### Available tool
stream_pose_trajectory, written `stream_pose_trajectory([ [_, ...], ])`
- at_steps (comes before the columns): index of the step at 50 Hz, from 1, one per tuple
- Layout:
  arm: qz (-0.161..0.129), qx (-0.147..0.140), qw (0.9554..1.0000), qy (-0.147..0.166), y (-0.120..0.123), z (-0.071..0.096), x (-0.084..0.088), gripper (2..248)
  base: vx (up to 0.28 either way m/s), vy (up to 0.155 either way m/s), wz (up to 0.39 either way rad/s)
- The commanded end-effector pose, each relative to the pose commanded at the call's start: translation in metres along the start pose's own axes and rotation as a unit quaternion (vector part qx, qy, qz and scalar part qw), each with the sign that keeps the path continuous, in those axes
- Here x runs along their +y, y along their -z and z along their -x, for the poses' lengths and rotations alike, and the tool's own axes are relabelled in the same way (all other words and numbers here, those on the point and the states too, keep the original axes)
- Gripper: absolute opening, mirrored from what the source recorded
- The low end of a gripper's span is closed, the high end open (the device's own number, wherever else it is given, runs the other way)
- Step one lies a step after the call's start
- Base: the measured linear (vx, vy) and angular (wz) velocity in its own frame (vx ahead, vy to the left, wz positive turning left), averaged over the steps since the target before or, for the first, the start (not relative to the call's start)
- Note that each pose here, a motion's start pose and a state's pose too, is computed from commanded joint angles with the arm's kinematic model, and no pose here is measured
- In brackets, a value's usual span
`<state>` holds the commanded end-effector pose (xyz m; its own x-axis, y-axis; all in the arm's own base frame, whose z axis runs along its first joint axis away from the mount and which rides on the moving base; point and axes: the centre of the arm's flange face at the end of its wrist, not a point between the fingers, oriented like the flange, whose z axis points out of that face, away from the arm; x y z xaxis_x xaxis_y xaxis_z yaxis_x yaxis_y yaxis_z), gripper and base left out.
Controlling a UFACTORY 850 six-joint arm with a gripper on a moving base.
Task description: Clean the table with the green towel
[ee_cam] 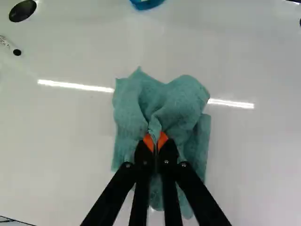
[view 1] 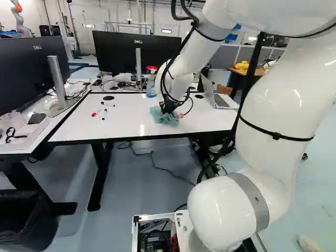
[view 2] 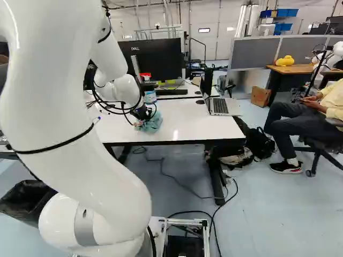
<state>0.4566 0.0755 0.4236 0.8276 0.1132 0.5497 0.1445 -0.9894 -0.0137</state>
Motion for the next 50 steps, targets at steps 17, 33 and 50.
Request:
stream_pose_trajectory([
  [17, -0.01, -0.002, 0.9998, 0.016, 0.011, 0.017, -0.016, 30, 0.0, 0.0, 0.0],
  [33, -0.026, -0.002, 0.9988, 0.04, 0.01, 0.017, -0.043, 30, 0.0, 0.0, 0.0],
  [50, -0.04, -0.001, 0.9974, 0.06, 0.001, 0.003, -0.067, 30, 0.0, 0.0, 0.0],
])
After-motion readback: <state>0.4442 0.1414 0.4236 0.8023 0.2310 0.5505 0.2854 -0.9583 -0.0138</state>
